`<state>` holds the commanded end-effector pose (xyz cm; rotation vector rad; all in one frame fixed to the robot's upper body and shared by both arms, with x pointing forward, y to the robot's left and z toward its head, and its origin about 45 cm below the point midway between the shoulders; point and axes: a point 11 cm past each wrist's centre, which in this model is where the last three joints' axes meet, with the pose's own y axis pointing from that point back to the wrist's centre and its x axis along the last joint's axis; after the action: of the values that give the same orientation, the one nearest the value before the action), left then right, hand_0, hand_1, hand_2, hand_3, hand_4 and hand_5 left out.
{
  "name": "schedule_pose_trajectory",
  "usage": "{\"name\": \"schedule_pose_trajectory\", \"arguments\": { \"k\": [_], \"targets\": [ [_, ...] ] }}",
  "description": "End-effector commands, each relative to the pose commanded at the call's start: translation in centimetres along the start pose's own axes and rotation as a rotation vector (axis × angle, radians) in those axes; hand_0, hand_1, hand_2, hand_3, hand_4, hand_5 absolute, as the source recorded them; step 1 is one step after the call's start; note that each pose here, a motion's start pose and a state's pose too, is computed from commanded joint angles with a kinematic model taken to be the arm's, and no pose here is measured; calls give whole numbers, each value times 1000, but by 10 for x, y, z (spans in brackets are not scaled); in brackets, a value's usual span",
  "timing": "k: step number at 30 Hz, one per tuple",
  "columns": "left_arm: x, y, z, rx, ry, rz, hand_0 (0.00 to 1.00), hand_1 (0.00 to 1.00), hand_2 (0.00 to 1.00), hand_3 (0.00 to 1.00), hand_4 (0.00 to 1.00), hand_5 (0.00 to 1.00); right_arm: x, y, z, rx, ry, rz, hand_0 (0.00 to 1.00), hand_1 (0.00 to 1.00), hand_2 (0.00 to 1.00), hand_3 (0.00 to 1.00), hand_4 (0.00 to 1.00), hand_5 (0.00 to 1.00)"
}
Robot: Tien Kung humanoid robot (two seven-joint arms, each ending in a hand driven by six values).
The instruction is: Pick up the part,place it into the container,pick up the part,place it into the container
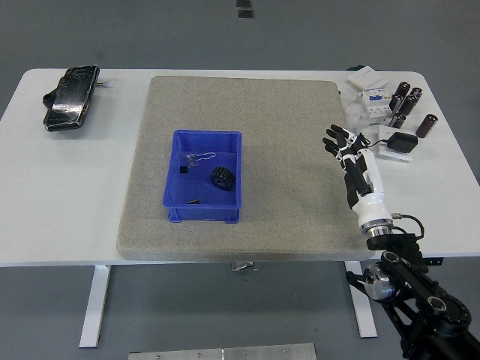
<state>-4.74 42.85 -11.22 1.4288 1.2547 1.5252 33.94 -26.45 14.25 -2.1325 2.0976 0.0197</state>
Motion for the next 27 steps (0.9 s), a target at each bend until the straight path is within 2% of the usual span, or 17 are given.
{"name": "schedule_pose_trajectory", "arguments": {
  "k": [10, 27],
  "targets": [
    [3, 0, 3, -8, 12, 3, 637, 608, 568, 581, 627, 157, 9, -4, -16, 43, 91, 23, 853, 786, 794, 772, 889, 687],
    [4, 1, 11, -21, 14, 5, 637, 608, 567, 580, 626, 155, 31, -6, -33, 79, 154, 76, 852, 784, 790, 771, 884, 685]
  ]
}}
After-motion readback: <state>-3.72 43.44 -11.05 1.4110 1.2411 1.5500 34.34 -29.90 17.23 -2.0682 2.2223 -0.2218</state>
